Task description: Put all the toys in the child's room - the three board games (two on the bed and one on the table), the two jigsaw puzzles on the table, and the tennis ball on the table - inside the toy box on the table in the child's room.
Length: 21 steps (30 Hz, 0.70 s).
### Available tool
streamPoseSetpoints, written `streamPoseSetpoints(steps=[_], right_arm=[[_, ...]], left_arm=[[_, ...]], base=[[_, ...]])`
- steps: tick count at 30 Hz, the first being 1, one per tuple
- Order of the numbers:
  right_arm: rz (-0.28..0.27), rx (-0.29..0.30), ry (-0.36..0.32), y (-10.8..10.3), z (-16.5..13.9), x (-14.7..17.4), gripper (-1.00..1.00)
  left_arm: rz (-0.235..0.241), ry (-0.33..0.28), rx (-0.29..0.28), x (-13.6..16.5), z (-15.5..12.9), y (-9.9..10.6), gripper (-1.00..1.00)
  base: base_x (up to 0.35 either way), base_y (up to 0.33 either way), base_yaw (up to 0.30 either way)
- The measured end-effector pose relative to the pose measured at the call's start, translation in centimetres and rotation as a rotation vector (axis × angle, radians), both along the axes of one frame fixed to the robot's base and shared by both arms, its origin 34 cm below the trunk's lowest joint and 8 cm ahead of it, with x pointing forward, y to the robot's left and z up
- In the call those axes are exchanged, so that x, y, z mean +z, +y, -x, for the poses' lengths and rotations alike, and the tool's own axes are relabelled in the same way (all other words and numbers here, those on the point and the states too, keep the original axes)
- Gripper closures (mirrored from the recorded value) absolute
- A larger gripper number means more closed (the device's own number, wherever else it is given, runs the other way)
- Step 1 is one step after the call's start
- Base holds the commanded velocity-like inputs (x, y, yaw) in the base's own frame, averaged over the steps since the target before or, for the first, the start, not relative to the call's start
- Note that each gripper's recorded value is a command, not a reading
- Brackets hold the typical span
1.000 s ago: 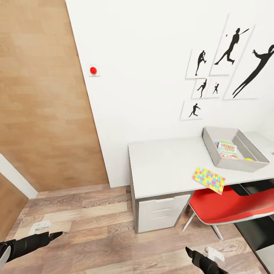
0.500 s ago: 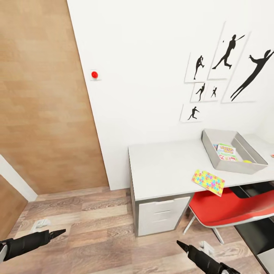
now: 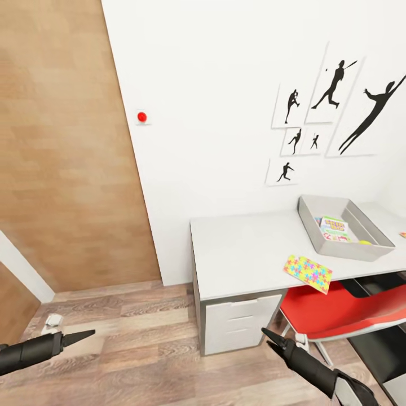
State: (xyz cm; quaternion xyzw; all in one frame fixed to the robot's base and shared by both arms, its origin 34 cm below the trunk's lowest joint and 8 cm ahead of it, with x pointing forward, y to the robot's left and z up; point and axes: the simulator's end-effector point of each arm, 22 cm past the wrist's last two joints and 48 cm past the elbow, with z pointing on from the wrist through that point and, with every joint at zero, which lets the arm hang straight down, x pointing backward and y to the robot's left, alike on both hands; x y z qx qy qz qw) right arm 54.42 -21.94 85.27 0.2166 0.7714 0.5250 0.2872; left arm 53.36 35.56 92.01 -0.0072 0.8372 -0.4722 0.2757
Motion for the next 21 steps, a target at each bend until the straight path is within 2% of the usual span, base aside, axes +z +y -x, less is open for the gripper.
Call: streamPoseSetpoints(steps=[7, 13, 21], right_arm=[[-0.070, -0.029, -0.088, -1.2, -1.3, 3.6, -1.00], [-0.117, -0.064, -0.209, -2.9, -2.8, 7.7, -1.00], [-0.126, -0.068, -0.264, -3.3, -3.1, 9.4, -1.00]], left_arm=[[0.054, -0.042, -0.006, 2.0, -0.1, -0.1, -1.00], [0.074, -0.065, -0.007, 3.1, -0.2, 0.0, -1.00], [0.078, -0.080, -0.008, 3.7, -0.2, 0.0, -1.00]], base=[[0.000, 0.000, 0.000], [0.000, 0.000, -0.006], [0.000, 0.000, -0.050]])
